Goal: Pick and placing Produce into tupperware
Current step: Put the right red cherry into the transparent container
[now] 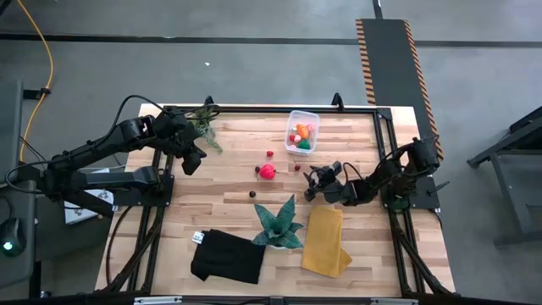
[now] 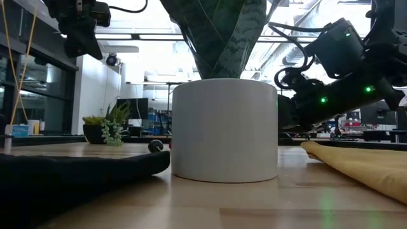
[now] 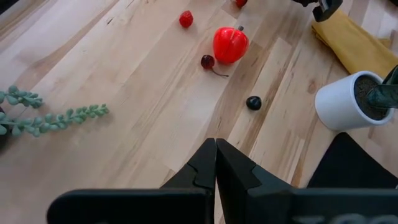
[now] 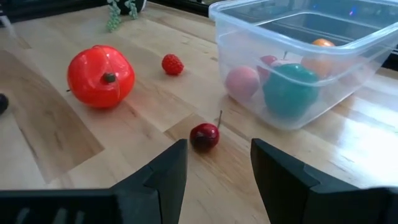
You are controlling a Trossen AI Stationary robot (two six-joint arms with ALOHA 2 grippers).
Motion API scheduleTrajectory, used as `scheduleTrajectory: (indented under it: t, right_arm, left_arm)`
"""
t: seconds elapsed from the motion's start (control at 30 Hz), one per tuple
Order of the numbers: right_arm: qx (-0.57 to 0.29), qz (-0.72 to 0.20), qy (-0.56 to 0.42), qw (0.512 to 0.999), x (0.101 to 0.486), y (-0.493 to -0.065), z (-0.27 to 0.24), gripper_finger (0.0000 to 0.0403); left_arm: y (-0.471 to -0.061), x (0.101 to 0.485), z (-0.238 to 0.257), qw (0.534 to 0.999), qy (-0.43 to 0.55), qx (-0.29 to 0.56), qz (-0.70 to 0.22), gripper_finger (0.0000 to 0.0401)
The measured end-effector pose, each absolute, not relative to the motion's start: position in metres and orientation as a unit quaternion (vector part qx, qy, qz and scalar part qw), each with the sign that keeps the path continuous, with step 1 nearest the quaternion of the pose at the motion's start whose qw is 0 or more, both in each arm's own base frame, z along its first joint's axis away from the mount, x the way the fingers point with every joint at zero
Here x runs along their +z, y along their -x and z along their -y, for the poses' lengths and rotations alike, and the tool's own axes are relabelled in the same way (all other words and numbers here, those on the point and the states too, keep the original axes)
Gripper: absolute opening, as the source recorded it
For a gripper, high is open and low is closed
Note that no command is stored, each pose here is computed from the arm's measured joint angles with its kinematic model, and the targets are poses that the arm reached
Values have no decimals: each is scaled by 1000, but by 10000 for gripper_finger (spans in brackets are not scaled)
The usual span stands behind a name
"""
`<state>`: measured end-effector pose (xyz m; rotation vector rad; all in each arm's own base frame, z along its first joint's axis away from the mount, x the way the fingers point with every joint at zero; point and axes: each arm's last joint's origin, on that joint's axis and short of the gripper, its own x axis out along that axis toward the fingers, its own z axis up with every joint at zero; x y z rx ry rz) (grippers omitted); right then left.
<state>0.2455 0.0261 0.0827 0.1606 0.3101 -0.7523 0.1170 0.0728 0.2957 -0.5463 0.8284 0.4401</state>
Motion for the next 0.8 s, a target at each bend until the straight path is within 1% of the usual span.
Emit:
scheduleTrajectory:
  t: [0.27, 0.43, 0.53, 0.63, 0.8]
  right_arm:
    - [-348, -161, -80, 920, 69, -248, -26, 167]
    - [-356, -131, -72, 923, 71, -253, -24, 167]
    - [-348, -146, -69, 923, 69, -255, -18, 167]
    - [-321, -161, -68, 931, 70, -262, -15, 167]
    - [-325, -168, -58, 929, 71, -268, -11, 167]
  left_arm:
    - [-117, 296, -73, 856, 260, 209, -394, 1]
    - [-116, 295, -72, 852, 263, 209, -402, 1]
    - [-115, 294, -71, 849, 265, 209, -407, 1]
    - [-115, 294, -71, 849, 265, 209, -407, 1]
    - [-115, 294, -71, 849, 265, 209, -406, 1]
